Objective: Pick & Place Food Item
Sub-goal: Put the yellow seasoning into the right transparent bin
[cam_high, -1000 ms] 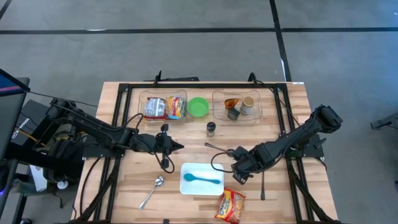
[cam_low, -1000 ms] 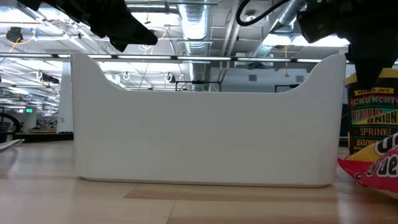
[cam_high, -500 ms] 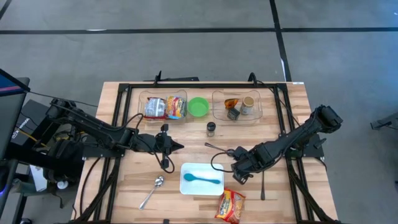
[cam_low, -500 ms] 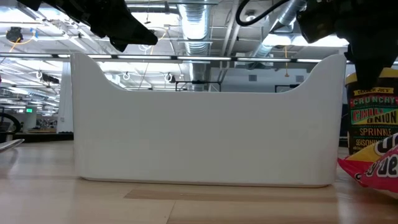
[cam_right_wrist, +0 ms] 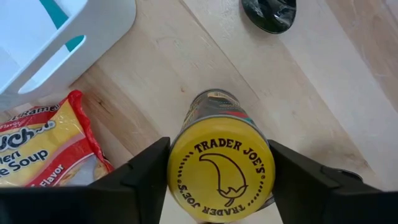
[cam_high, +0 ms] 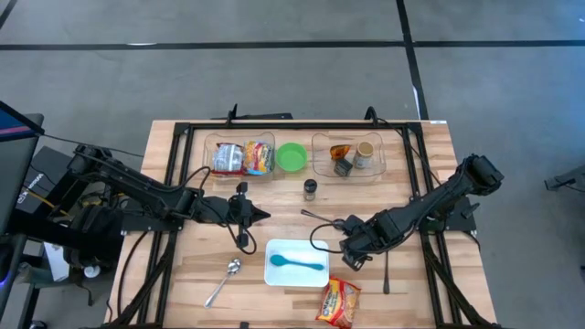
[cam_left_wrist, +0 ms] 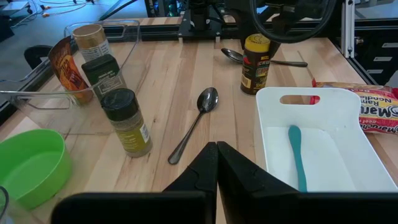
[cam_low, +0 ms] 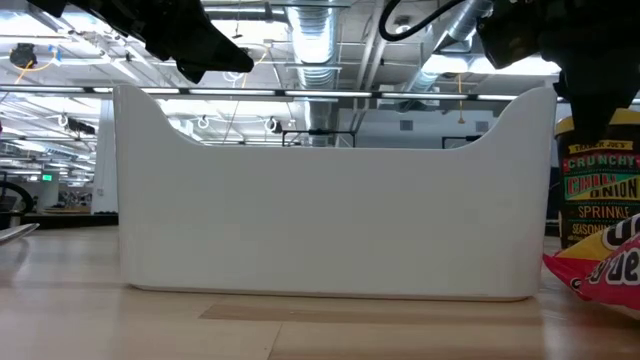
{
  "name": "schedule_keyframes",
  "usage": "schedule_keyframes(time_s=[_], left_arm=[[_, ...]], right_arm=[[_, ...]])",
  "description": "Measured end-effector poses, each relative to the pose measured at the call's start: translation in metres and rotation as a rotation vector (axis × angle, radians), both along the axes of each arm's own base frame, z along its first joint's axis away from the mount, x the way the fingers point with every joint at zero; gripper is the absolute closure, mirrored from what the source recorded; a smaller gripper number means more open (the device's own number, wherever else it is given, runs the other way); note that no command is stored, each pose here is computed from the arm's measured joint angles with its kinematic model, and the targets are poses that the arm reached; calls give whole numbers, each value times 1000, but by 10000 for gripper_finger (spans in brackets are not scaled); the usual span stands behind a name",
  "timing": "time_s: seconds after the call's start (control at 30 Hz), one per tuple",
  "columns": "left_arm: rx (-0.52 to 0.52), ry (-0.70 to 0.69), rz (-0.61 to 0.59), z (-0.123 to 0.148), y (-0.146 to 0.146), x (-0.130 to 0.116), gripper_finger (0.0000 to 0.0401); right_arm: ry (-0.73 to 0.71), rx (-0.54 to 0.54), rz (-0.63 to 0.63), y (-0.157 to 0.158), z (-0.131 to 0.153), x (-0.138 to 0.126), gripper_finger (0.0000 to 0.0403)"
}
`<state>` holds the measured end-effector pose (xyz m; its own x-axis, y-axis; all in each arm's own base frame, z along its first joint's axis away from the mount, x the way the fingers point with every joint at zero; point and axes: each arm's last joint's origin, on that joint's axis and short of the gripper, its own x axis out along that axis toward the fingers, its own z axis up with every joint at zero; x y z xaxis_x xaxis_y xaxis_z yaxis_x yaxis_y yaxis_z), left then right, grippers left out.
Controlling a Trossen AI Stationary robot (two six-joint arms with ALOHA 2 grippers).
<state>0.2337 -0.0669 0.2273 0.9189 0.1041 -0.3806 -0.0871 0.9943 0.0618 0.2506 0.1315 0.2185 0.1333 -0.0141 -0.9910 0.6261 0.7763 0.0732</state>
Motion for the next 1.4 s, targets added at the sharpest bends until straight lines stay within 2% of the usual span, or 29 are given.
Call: schedule_keyframes(time_s=[0.9, 1.4], left_arm=[[0, 0, 0, 0, 0, 0, 397], [0, 0, 0, 0, 0, 0, 397]], right_arm=[[0, 0, 1, 0, 1, 0, 180], [-50, 21, 24, 2, 34, 10, 174]])
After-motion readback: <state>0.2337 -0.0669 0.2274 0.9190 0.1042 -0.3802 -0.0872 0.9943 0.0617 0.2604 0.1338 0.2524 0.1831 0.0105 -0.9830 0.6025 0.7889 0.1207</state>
